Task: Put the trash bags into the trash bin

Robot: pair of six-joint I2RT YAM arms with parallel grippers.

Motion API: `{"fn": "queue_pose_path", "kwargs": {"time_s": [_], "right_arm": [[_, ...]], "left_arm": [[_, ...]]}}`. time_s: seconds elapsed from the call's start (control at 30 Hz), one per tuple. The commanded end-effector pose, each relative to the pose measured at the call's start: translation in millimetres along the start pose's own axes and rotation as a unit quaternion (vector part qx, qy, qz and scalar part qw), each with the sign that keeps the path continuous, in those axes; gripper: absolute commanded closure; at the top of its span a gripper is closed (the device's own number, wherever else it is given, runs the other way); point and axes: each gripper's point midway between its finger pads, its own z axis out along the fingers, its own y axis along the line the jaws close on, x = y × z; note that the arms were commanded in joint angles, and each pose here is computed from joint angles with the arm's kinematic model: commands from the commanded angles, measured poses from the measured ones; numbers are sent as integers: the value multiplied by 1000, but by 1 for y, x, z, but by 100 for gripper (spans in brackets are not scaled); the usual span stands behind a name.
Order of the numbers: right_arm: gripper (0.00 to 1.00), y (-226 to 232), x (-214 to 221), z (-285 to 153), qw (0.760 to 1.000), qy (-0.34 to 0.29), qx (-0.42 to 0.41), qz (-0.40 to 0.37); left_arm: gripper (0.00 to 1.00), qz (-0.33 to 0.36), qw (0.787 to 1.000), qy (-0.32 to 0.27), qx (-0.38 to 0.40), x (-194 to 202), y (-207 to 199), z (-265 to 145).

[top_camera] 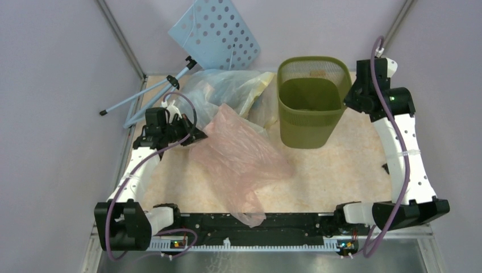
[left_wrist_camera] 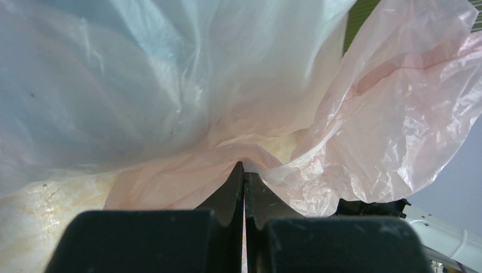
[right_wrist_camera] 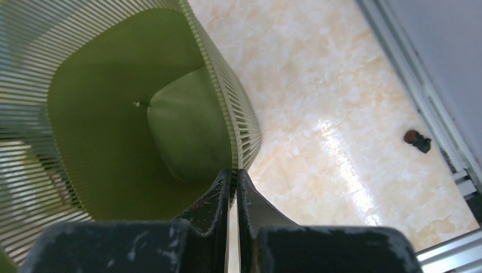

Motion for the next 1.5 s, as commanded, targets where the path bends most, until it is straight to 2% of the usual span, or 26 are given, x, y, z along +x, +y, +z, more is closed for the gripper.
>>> {"fn": "queue_pose_path", "kwargs": {"time_s": [0.0, 0.13, 0.23, 0.37, 0.43, 0.57, 0.67, 0.87, 1.0, 1.13, 1.27, 1.47], "right_arm": [[100, 22, 16, -27, 995, 27, -93, -7], [99, 39, 34, -31, 992, 51, -111, -20], [88, 54, 39, -33, 987, 61, -145, -18], [57, 57, 21, -43, 987, 26, -159, -22], [46, 51, 9, -50, 987, 0, -156, -43], [38, 60, 3, -77, 965, -35, -233, -116], [29, 77, 1, -109, 932, -63, -322, -155], [29, 126, 24, -153, 853, -66, -464, -229], [29, 173, 63, -172, 800, -64, -522, -288], [24, 216, 96, -189, 751, -74, -571, -322], [20, 251, 118, -190, 734, -88, -575, -351], [20, 270, 129, -194, 708, -99, -601, -358]], "left_arm": [[100, 39, 999, -20, 29, -22, -21, -5], [100, 41, 998, -22, 36, -29, -26, -3], [99, 41, 998, -20, 39, -34, -28, -3], [98, 44, 998, -15, 43, -38, -32, -2], [97, 46, 998, -9, 44, -37, -32, -2], [96, 53, 998, 3, 45, -32, -29, -1], [96, 61, 996, 18, 60, -26, -33, -3], [98, 111, 987, 14, 115, -20, -67, -25], [100, 105, 982, -6, 158, -11, -91, -46], [100, 134, 968, -10, 212, 2, -129, -66], [100, 159, 955, -23, 249, 2, -159, -86], [100, 163, 941, -39, 293, 2, -195, -109]]}}
